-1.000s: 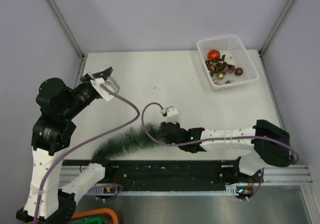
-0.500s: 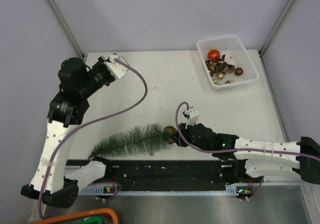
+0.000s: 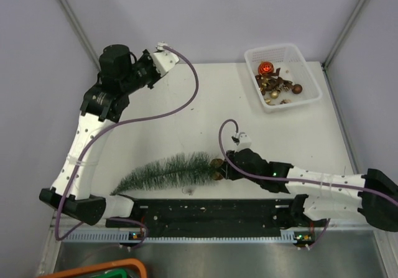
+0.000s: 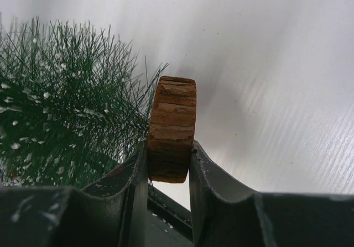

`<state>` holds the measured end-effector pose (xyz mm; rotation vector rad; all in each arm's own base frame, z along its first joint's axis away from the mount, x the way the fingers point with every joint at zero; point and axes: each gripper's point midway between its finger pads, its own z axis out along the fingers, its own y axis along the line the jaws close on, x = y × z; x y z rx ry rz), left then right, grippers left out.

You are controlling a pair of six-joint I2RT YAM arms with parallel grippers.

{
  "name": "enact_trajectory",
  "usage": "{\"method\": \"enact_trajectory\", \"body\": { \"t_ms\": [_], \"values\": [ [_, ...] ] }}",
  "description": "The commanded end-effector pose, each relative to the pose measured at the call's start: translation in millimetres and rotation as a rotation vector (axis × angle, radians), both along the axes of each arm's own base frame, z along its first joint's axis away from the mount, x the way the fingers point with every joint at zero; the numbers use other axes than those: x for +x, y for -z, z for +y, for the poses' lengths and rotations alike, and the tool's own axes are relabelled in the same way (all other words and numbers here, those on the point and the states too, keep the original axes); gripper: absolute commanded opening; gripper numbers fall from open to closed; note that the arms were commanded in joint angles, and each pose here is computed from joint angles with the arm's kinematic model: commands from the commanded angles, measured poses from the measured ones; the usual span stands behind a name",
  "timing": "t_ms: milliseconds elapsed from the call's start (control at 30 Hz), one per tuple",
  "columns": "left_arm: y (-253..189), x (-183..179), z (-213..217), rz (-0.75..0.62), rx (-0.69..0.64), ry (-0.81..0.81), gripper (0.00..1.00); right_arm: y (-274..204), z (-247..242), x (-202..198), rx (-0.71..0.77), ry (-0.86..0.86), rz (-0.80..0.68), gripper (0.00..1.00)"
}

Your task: Decorate the small christmas tree

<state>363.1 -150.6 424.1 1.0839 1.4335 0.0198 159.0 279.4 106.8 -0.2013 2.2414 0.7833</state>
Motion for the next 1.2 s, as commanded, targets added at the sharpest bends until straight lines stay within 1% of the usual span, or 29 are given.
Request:
{"method": "enact_trajectory", "body": {
  "t_ms": [0, 100, 233, 367, 467, 667, 767, 867, 967, 1100, 1167],
  "values": [
    [-34, 8, -18, -0.078, -0.024, 0.024, 0.0, -10, 29, 12, 0.072, -0.021, 0.068, 0.0],
    [-44, 15, -26, -0.092, -0.033, 0.031, 0.0, -4, 42, 19, 0.037, -0.047, 0.08, 0.0],
    [-45, 23, -29, -0.101, -0.022, 0.021, 0.0, -12, 59, 21, 0.093, -0.093, 0.054, 0.0],
    [-33, 37, -26, -0.09, -0.003, -0.016, 0.0, -25, 59, 13, 0.173, -0.155, 0.002, 0.0],
    [-31, 48, -28, -0.086, -0.004, -0.036, 0.0, -24, 61, 5, 0.199, -0.213, 0.021, 0.0],
    [-38, 74, -29, -0.086, -0.021, -0.1, 0.0, -27, 55, 3, 0.261, -0.233, 0.03, 0.0],
    [-41, 83, -27, -0.098, -0.014, -0.126, 0.0, -20, 41, 8, 0.297, -0.206, 0.072, 0.0],
    [-39, 89, -27, -0.1, -0.011, -0.137, 0.0, -11, 20, 14, 0.332, -0.14, 0.119, 0.0],
    [-38, 89, -29, -0.094, -0.015, -0.129, 0.0, -3, 3, 21, 0.332, -0.07, 0.15, 0.0],
    [-39, 86, -30, -0.096, -0.018, -0.12, 0.0, 2, -9, 25, 0.337, -0.04, 0.176, 0.0],
    [-41, 83, -29, -0.101, -0.016, -0.114, 0.0, 3, -16, 29, 0.365, -0.035, 0.188, 0.0]
  ]
}}
